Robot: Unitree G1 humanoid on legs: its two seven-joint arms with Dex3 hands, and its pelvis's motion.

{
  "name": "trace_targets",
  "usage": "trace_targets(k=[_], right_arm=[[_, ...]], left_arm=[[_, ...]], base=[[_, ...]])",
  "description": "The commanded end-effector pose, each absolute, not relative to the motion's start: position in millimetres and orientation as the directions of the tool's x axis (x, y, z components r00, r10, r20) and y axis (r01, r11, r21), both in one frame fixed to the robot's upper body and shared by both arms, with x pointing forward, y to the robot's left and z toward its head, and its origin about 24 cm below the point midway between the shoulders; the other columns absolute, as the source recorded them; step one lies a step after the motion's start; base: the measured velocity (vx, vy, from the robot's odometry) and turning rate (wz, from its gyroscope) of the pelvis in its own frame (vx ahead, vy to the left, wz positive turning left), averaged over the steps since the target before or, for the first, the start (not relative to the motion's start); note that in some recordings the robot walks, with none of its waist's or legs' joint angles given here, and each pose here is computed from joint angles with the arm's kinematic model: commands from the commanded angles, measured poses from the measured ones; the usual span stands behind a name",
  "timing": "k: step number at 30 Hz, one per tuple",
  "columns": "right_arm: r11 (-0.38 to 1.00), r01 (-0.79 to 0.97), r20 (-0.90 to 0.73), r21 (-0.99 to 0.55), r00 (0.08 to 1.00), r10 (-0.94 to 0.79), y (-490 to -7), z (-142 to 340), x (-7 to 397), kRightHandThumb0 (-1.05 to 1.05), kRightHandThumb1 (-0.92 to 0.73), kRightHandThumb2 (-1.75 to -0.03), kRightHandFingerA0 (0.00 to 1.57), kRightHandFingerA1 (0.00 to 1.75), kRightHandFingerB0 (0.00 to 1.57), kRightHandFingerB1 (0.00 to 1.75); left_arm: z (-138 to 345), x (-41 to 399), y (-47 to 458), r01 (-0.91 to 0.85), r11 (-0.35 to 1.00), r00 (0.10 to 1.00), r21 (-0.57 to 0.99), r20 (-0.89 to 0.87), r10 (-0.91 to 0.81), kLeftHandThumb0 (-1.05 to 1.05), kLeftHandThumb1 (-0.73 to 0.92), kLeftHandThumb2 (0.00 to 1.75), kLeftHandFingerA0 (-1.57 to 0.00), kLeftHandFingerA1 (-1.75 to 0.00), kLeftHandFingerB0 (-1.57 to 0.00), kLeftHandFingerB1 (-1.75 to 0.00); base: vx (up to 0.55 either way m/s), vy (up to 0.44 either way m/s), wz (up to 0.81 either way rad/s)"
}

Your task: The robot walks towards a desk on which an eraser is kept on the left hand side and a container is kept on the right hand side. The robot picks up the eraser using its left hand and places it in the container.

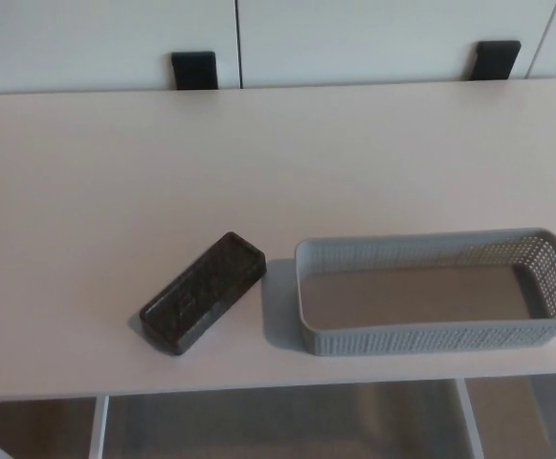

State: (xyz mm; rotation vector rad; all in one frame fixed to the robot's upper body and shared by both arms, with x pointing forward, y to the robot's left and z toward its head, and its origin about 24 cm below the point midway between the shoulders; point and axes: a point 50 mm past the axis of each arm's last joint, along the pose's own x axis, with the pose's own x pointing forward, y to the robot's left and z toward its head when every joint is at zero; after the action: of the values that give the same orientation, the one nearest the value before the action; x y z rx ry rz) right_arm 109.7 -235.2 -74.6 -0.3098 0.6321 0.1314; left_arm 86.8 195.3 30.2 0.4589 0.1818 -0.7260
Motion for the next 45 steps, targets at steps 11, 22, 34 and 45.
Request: trace_targets(k=[11, 22, 34, 45], right_arm=[[0.928, -0.255, -0.592, -0.271, 0.804, 0.048, -242.4, -73.6, 109.7, -0.03, -0.41, -0.51, 0.81, 0.58, 0.61, 0.54], [0.923, -0.265, -0.596, -0.278, 0.801, 0.051, -238.7, -72.3, 111.7, -0.01, -0.41, -0.51, 0.81, 0.57, 0.60, 0.53], [0.918, -0.279, -0.592, -0.282, 0.804, 0.063, -238.2, -70.4, 115.6, -0.02, -0.41, -0.51, 0.81, 0.57, 0.62, 0.53], [0.893, -0.317, -0.587, -0.319, 0.806, 0.077, -237.9, -69.9, 117.8, -0.08, -0.40, -0.51, 0.83, 0.57, 0.64, 0.53]], left_arm=[[190.1, 138.4, 149.6, 0.289, 0.667, 0.574, 0.687, 0.433, -0.695, -0.41, 0.54, 0.67, -0.19, -0.35, -0.17, -0.34], [145.3, 227.4, 170.6, 0.016, 0.411, 0.854, 0.911, 0.201, -0.479, -0.37, 0.47, 0.72, 0.00, -0.14, -0.05, -0.29], [104.4, 257.2, 175.2, 0.055, 0.328, 0.973, 0.943, 0.023, -0.228, -0.51, 0.34, 0.66, 0.00, -0.02, -0.03, -0.10], [77.6, 269.0, 166.2, 0.103, 0.283, 0.992, 0.954, -0.078, -0.097, -0.67, 0.41, 0.76, 0.00, -0.01, 0.00, -0.07]], base=[[0.00, 0.000, 0.00], [0.00, 0.000, 0.00], [0.00, 0.000, 0.00], [0.00, 0.000, 0.00]])
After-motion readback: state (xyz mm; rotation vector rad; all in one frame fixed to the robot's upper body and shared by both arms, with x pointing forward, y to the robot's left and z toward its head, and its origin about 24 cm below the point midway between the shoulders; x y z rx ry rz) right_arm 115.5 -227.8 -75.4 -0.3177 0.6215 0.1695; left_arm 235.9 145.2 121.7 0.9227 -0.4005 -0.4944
